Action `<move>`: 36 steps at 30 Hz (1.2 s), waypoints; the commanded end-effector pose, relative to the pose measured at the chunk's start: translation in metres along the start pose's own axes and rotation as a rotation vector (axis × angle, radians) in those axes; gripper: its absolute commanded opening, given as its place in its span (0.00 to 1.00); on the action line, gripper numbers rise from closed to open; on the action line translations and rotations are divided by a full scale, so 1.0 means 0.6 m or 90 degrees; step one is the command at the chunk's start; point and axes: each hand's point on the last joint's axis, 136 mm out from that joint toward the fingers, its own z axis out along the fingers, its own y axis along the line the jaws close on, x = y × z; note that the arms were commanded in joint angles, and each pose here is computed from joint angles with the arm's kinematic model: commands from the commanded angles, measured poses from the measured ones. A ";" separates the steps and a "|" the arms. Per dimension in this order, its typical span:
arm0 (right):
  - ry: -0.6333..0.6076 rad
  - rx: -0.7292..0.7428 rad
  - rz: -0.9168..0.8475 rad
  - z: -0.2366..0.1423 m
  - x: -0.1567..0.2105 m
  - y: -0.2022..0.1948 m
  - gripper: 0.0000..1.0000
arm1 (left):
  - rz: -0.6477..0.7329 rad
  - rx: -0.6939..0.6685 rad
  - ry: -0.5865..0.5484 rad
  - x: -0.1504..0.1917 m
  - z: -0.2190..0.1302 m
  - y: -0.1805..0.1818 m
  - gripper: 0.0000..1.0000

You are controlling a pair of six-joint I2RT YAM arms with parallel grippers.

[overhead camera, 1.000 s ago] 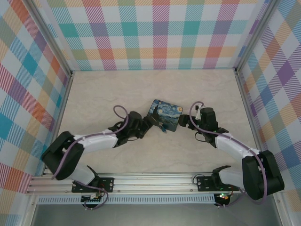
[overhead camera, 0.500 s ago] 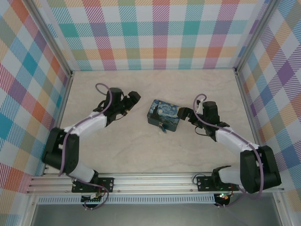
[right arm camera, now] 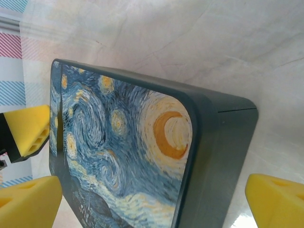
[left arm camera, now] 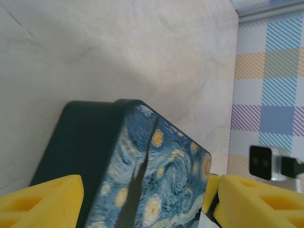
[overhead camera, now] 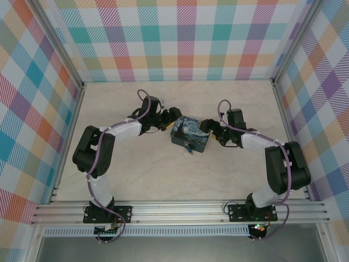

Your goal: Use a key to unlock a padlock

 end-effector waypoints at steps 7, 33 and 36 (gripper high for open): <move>0.052 -0.061 -0.024 0.023 -0.004 0.050 0.97 | -0.001 -0.012 0.026 0.035 -0.012 0.005 0.74; -0.050 0.031 -0.202 -0.004 -0.112 0.071 1.00 | -0.055 -0.140 -0.170 0.070 -0.207 0.098 0.80; -0.062 0.039 -0.263 -0.043 -0.096 0.076 1.00 | -0.028 -0.148 -0.209 0.055 -0.240 0.089 0.82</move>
